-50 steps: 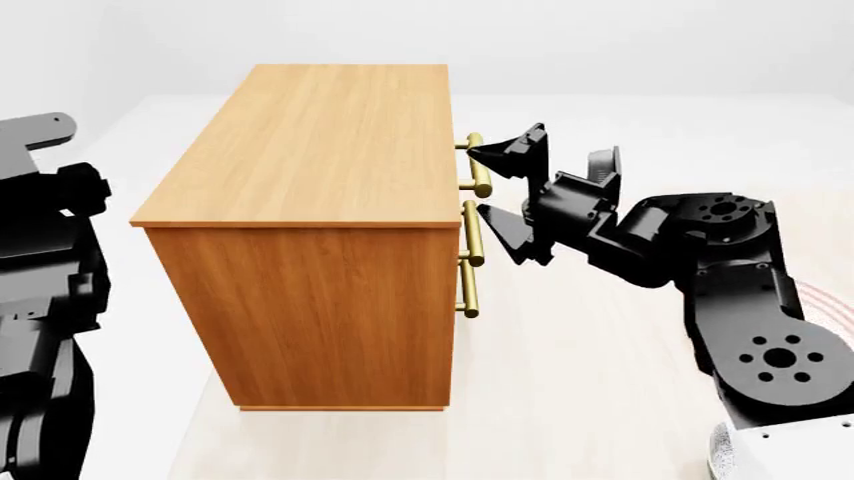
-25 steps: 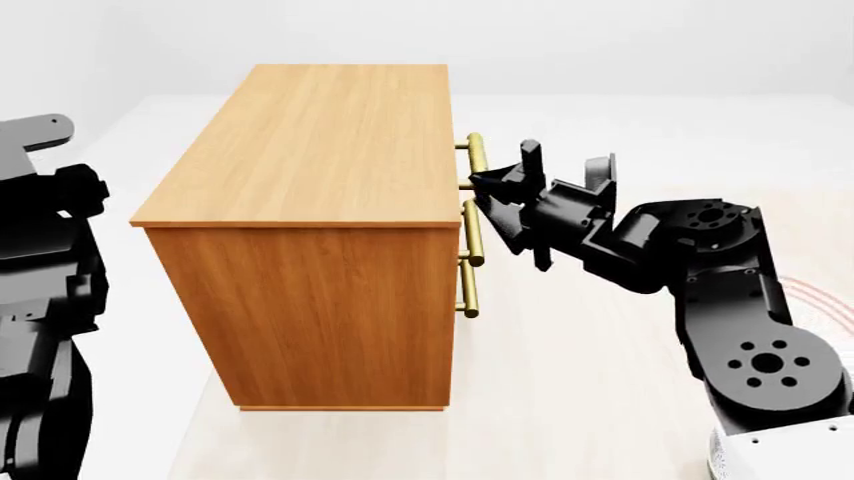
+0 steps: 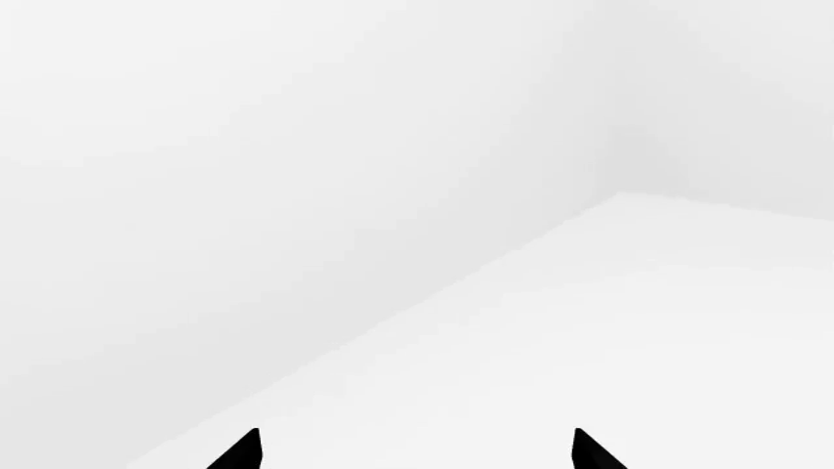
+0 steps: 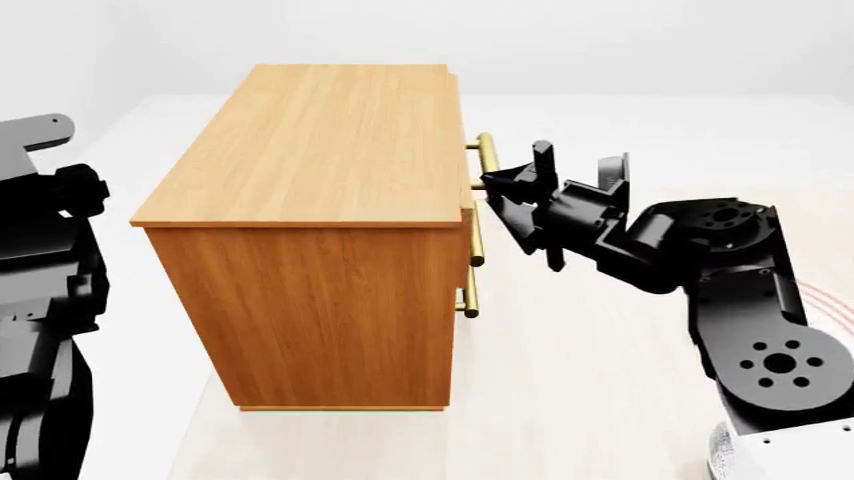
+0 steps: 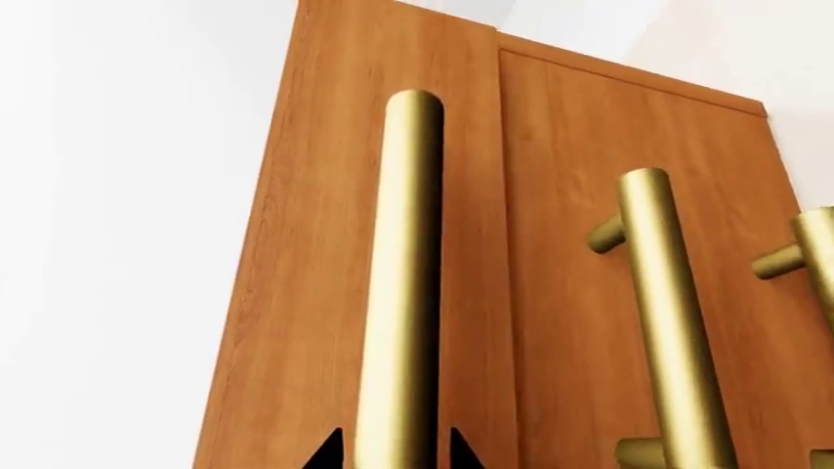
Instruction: Open the top drawer of the cabinet and put the bowl in it.
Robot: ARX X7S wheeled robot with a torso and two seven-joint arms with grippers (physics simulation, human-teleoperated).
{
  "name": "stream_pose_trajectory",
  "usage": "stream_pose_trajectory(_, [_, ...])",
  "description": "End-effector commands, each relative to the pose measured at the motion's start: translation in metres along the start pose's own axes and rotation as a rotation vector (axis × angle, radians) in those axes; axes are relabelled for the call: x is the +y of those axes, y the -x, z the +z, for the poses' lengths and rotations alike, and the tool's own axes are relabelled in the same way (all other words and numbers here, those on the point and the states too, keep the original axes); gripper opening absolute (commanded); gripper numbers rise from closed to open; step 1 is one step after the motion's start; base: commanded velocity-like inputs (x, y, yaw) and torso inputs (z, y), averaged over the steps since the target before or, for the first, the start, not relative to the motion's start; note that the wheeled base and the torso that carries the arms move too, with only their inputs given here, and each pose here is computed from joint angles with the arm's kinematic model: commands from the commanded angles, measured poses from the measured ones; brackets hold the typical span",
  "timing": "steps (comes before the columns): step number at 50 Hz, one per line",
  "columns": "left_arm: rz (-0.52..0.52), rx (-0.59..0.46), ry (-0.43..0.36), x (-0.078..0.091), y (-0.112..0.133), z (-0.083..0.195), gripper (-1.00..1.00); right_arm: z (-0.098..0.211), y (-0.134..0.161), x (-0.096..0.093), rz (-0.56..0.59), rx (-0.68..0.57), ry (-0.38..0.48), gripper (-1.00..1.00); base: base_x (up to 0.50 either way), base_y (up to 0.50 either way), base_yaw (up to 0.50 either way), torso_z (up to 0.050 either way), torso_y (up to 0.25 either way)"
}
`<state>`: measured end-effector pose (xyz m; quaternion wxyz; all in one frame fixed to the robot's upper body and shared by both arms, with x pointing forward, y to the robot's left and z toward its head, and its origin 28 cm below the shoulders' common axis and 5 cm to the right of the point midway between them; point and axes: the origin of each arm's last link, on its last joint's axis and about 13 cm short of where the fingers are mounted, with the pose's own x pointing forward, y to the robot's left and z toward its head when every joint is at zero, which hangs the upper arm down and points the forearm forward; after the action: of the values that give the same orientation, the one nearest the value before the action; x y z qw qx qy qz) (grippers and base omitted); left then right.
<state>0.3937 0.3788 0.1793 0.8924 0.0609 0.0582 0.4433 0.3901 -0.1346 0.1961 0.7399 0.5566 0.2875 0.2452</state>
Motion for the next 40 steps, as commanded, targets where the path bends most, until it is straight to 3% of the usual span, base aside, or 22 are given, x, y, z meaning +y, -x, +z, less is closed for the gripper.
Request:
stream_pose_trajectory(1, [-0.001, -0.001, 0.0, -0.001, 0.001, 0.0, 1.0, 0.016, 0.014, 0.005, 0.033, -0.075, 0.004, -1.0, 0.01, 0.0, 0.0, 0.0, 0.0])
stream_pose_trajectory(40, [0.001, -0.006, -0.002, -0.002, 0.001, 0.003, 1.0, 0.036, 0.043, -0.002, 0.004, -0.164, 0.01, -1.0, 0.01, 0.0, 0.0, 0.0, 0.0])
